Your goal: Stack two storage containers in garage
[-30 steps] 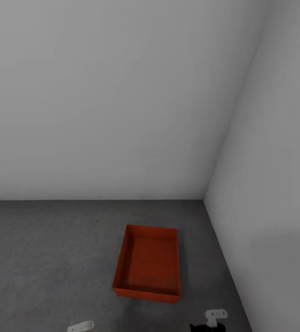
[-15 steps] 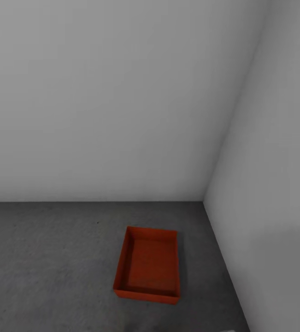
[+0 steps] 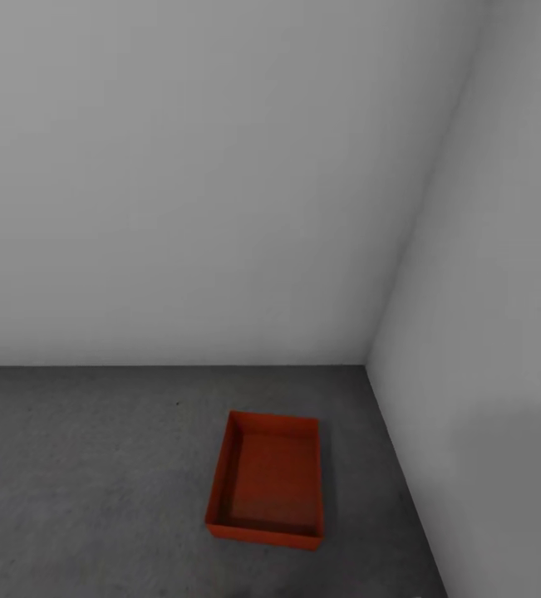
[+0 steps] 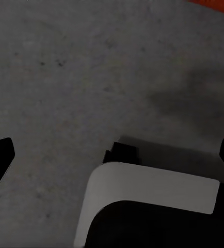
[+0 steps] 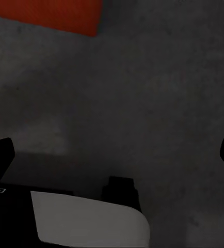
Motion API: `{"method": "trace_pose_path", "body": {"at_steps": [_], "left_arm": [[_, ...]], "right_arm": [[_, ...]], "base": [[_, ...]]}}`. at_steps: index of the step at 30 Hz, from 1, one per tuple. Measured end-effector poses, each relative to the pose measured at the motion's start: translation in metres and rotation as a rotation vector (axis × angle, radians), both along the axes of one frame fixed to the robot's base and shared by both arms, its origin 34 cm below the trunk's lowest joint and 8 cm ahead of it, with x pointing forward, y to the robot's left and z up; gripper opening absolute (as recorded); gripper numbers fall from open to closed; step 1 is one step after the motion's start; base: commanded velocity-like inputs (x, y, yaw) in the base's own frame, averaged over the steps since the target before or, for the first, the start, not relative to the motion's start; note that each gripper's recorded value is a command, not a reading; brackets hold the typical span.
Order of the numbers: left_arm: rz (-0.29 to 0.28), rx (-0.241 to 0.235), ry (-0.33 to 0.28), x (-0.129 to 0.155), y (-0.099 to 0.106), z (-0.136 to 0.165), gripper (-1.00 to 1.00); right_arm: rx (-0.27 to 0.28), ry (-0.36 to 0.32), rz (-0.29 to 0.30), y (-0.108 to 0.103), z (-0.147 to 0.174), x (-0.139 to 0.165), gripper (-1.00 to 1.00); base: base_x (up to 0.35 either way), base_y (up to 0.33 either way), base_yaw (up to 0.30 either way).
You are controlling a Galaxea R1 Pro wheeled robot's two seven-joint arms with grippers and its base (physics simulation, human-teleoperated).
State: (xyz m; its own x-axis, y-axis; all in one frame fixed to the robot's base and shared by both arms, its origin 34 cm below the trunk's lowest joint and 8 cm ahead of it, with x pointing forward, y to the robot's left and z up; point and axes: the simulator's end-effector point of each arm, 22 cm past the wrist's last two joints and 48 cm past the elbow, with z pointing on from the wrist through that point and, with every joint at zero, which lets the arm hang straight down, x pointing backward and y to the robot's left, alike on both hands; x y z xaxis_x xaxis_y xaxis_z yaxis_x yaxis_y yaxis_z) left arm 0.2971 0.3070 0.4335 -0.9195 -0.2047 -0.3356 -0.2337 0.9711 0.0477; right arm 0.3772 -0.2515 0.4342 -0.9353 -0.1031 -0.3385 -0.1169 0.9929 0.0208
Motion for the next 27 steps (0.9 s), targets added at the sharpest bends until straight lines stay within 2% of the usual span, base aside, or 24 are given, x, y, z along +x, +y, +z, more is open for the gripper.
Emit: {"method": "trace_pose_path", "body": {"at_steps": [27], "left_arm": [[0.002, 0.0, -0.03, 0.012, 0.0, 0.049, 1.0]], "right_arm": [[-0.004, -0.032, -0.007, -0.002, 0.051, 0.012, 1.0]], "base": [[0.0, 0.0, 0.037]]}}
